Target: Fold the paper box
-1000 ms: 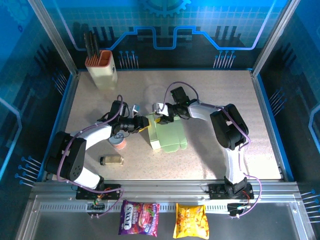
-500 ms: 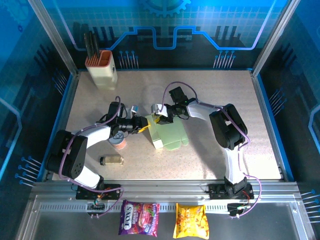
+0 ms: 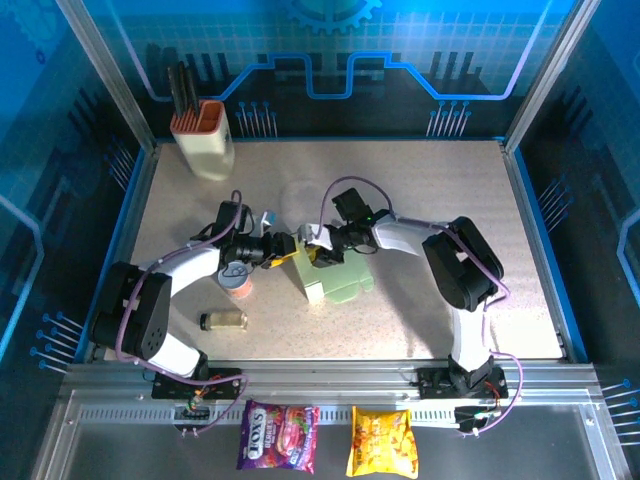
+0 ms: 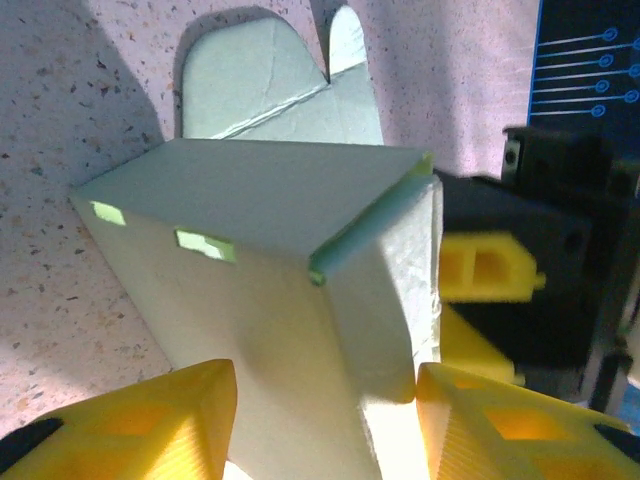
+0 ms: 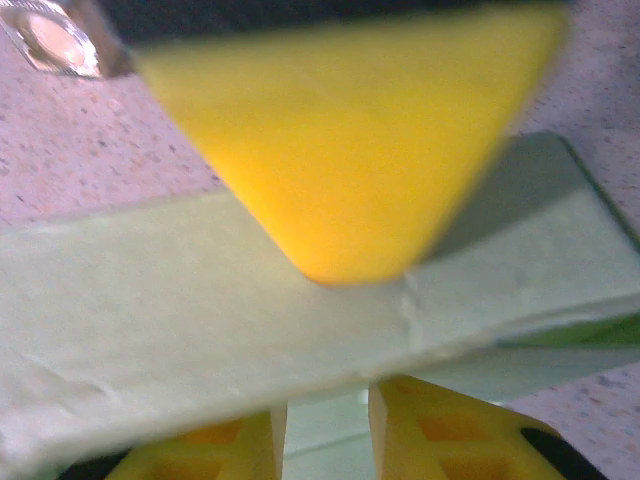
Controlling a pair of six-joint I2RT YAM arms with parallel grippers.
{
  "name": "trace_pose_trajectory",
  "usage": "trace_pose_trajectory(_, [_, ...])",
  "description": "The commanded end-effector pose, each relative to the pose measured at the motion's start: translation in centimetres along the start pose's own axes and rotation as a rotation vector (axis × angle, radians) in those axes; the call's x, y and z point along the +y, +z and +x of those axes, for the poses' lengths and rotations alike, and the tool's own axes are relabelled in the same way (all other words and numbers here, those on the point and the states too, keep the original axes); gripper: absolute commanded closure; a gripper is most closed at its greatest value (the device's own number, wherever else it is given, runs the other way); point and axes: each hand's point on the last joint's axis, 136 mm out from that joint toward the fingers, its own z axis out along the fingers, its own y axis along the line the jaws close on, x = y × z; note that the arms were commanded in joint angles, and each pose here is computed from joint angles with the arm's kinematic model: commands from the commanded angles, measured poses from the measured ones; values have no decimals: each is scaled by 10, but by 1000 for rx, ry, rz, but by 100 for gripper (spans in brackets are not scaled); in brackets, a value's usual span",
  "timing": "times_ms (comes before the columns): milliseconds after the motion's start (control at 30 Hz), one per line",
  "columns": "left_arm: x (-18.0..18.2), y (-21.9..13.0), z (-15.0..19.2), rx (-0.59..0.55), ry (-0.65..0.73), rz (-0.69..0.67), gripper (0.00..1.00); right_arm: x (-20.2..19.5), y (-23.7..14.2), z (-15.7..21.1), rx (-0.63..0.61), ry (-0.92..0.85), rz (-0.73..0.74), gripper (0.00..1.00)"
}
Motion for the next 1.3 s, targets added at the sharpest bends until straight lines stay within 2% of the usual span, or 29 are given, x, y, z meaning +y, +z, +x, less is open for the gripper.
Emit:
trace_pose_trajectory(0, [-3,-1,2,41,21,9,50,15,-6,-16,-20,45,22,71])
trace_pose_trajectory(367, [-15,5,7,109,54,53,51,56,-6,-33,-41,147,39,70])
trace_pose_trajectory(600, [-22,17,20,189,127,6,55,65,-41,-36,-80,245,71,66])
trace_pose_trajectory(800, [-24,23,23,214,143,-1,58,44,-87,-26,-156,396,162,62])
trace_pose_trajectory(900, [-23,26,25,226,151,-12,57,23,-101,-13,-134,451,261,58])
trace_pose_trajectory(1100, [-23,28,26,225,148,-21,58,3,-96,6,-61,506,300,48])
trace_pose_trajectory(1267, [-24,28,26,220,148,-22,58,-16,-90,23,-10,568,375,49])
